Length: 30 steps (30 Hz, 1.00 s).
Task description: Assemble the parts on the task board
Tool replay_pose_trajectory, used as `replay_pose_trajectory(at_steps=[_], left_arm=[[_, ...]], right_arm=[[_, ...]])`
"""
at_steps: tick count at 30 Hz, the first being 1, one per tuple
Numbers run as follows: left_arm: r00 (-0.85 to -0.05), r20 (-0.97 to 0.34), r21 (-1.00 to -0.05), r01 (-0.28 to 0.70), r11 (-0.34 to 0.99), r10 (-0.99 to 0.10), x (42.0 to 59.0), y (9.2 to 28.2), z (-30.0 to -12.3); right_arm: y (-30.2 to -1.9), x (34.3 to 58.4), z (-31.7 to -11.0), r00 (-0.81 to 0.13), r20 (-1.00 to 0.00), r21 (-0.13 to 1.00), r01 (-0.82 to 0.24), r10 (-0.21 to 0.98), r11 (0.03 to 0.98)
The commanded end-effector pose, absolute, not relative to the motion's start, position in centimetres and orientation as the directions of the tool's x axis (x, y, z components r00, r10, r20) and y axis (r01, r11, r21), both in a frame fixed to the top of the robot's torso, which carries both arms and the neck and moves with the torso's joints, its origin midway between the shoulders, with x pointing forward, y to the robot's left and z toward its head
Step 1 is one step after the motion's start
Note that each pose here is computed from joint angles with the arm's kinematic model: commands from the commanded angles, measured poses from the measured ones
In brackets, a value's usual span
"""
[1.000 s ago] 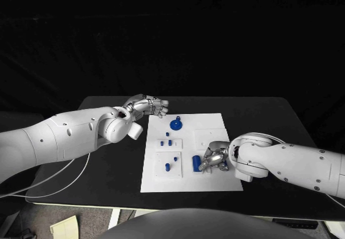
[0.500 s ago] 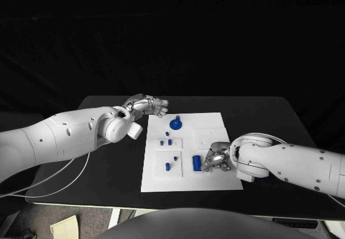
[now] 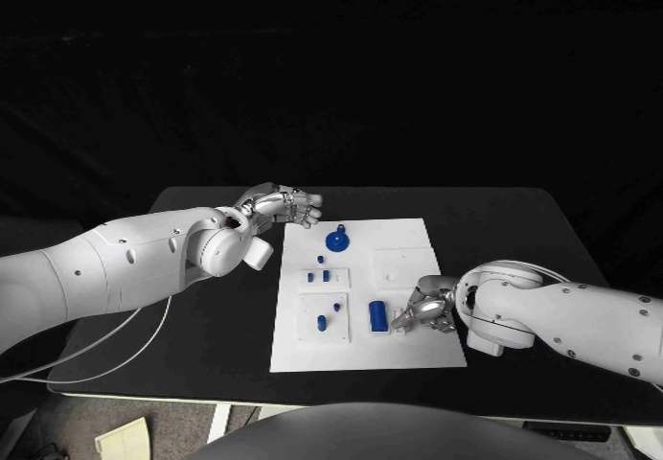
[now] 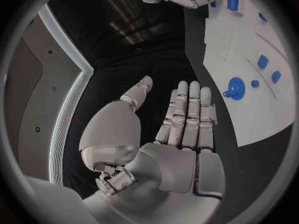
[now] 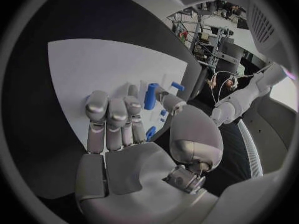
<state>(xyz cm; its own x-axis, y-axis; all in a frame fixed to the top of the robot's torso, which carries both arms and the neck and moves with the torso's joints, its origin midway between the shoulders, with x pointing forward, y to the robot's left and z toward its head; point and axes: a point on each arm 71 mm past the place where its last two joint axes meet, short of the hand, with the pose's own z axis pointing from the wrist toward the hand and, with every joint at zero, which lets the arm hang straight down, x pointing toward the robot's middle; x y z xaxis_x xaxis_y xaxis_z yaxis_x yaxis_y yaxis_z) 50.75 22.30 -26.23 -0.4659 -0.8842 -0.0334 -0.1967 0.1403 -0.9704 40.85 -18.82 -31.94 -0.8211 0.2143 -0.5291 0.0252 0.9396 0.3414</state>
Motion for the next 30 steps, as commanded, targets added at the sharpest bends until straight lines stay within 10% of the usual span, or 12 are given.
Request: replay_pose_trajectory(at_steps=[1, 30], left_arm=[[-0.476, -0.020, -0.972, -0.195, 0.128, -0.879, 50.7, 22.1, -26.1], [-0.482, -0.017, -0.973, -0.195, 0.126, -0.876, 50.7, 21.9, -26.1]], right_arm=[[-19.2, 41.3, -31.1, -0.789, -0.565, 0.375, 0.016, 0.241, 0.927], [-24.6, 43.3, -30.3, -0.736, -0.673, 0.112, -0.001, 0.076, 0.994]])
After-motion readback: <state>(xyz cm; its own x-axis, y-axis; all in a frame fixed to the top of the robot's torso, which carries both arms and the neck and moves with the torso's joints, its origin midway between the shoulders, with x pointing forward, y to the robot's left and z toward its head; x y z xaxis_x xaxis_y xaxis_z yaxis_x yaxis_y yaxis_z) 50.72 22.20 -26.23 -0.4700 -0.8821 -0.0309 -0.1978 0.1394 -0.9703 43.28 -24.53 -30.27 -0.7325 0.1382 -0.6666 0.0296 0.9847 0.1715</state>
